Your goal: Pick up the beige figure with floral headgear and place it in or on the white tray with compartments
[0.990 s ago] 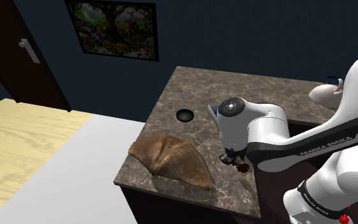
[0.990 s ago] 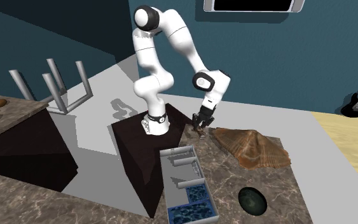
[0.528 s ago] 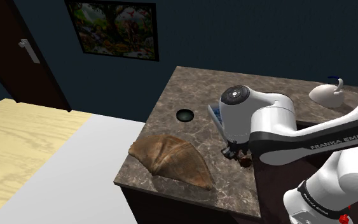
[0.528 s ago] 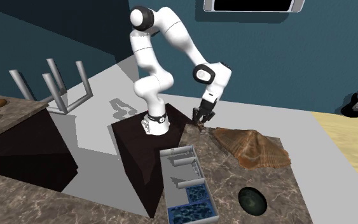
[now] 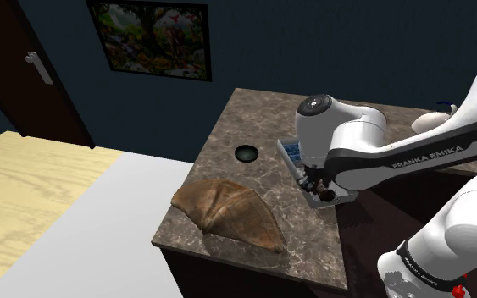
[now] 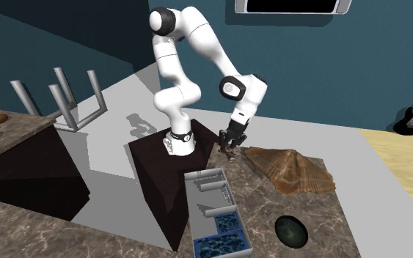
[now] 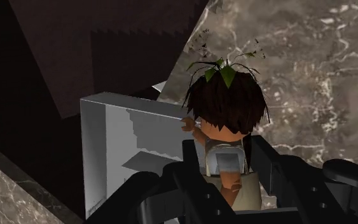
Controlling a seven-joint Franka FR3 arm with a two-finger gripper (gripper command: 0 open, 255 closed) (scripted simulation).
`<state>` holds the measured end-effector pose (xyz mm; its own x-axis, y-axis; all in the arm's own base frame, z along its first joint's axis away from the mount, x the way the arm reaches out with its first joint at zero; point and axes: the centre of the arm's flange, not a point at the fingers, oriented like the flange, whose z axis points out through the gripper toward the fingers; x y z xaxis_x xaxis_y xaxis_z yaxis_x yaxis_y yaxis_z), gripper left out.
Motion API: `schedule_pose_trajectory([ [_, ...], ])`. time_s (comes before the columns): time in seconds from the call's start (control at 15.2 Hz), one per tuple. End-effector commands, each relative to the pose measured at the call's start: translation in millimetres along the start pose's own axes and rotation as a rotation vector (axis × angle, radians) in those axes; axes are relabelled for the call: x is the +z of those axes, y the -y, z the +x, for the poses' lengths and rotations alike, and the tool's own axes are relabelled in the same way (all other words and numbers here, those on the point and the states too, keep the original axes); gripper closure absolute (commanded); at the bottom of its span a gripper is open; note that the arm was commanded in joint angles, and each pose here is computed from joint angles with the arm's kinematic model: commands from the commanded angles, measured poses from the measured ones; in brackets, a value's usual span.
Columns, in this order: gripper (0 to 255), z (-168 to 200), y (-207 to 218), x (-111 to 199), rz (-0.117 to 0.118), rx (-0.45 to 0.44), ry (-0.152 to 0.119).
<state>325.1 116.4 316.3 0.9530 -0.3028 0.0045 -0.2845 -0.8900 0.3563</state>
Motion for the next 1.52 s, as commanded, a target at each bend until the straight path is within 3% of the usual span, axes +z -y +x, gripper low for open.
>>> schedule_pose_trajectory([
  [0.0,255,20.8,-16.7,1.6,-0.001,-0.001,-0.002],
  [0.99,255,186.4,-129.0,42.4,-0.001,-0.001,-0.002],
  [1.45,255,186.2,-115.8,76.9,-0.001,-0.001,-0.002],
])
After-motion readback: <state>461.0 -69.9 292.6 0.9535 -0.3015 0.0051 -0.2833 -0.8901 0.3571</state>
